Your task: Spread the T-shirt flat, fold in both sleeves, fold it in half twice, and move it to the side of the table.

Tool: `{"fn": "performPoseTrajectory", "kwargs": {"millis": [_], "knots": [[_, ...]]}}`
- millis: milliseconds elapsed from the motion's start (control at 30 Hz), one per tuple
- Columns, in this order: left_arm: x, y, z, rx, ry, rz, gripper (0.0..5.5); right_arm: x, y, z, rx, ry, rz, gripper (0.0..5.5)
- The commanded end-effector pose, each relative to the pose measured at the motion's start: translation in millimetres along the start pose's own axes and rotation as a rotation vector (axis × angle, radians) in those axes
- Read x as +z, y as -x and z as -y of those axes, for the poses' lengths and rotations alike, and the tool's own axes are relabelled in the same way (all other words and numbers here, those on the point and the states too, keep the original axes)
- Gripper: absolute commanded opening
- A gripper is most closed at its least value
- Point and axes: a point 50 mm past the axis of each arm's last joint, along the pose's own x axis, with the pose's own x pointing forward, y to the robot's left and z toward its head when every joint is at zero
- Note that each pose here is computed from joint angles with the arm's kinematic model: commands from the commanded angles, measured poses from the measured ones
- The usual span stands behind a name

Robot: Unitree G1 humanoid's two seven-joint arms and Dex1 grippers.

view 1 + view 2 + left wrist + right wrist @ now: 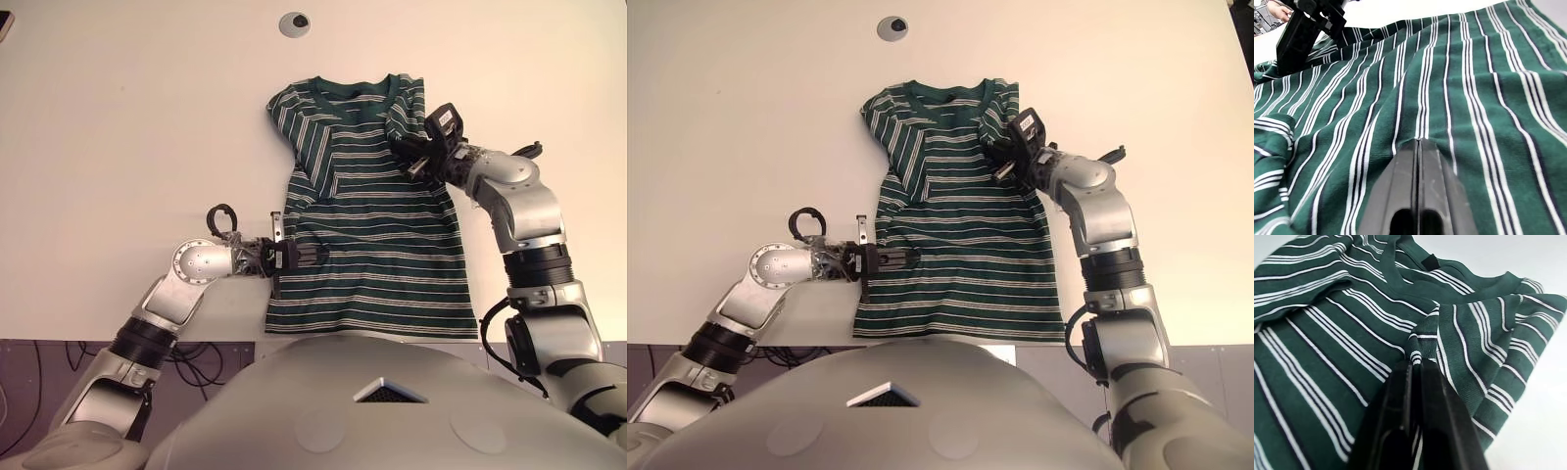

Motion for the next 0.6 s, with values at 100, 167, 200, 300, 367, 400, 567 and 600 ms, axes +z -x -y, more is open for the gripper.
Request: {"fn": "performPoseTrajectory", "kwargs": {"millis": [100, 167, 200, 300, 367, 400, 567, 600], "knots": [[-30.5, 4.6, 18.8, -0.064, 0.092, -0.18, 0.0, 12.4, 0.5, -7.7, 0.071, -0.041, 0.038, 1.42], [-29.9, 7.7, 17.5, -0.06, 0.09, -0.183, 0.0, 16.2, 3.6, -11.7, 0.107, -0.048, 0.055, 1.47], [-29.6, 9.2, 17.5, -0.058, 0.09, -0.183, 0.0, 17.4, 5.3, -12.8, 0.119, -0.051, 0.061, 1.47], [-29.0, 13.3, 19.0, -0.045, 0.097, -0.181, 0.0, 22.4, 12.3, -16.1, 0.16, -0.05, 0.095, 1.47], [-29.4, 14.9, 20.0, -0.037, 0.103, -0.181, 0.0, 25.3, 17.5, -17.2, 0.179, -0.029, 0.125, 1.47], [-29.8, 15.7, 20.4, -0.033, 0.106, -0.181, 0.0, 25.1, 19.2, -17.4, 0.185, -0.025, 0.131, 1.47], [-31.6, 25.1, 20.1, 0.003, 0.126, -0.187, 0.0, 17.0, 24.1, -5.7, 0.121, -0.012, 0.128, 1.47], [-31.6, 27.5, 20.3, 0.011, 0.132, -0.186, 0.0, 17.5, 25.7, -2.2, 0.104, -0.019, 0.141, 1.47]]}}
